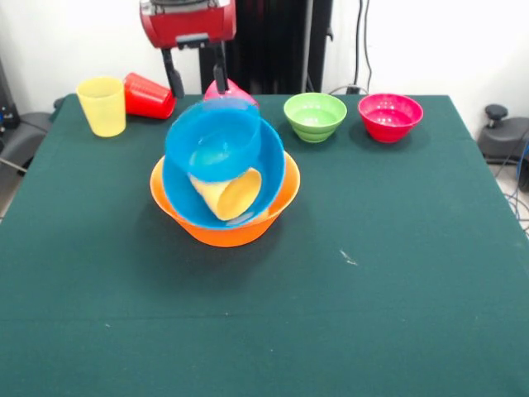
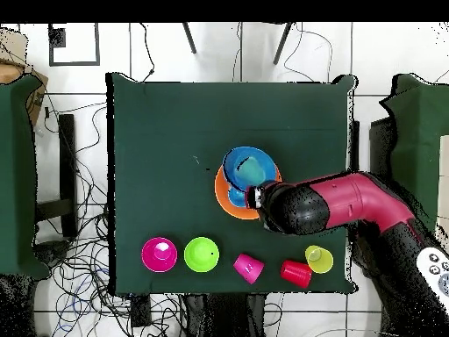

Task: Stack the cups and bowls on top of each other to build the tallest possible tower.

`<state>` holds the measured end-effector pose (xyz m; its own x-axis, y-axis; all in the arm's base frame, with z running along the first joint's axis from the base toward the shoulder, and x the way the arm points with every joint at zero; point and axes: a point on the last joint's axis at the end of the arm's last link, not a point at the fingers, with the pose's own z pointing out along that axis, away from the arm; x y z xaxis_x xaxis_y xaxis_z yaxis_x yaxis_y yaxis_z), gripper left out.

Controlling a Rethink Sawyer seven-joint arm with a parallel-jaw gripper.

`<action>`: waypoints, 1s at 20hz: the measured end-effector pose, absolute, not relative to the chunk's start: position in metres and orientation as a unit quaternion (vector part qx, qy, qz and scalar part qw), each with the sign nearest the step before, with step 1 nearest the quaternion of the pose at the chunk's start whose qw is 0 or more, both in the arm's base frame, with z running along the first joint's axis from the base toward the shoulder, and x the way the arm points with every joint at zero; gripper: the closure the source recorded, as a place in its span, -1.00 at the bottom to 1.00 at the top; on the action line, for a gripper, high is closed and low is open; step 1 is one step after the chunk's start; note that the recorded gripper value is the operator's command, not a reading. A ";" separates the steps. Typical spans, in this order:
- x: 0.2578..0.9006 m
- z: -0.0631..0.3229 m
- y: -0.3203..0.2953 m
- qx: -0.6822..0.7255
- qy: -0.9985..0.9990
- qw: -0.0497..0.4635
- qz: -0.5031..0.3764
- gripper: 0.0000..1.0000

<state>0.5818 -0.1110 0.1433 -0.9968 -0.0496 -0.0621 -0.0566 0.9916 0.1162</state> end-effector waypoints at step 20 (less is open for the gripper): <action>0.560 0.177 -0.109 -0.038 0.999 0.027 0.019 -1.00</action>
<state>0.5600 -0.1095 0.1770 -0.9957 -0.0744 -0.0557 -0.0764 0.9965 0.0351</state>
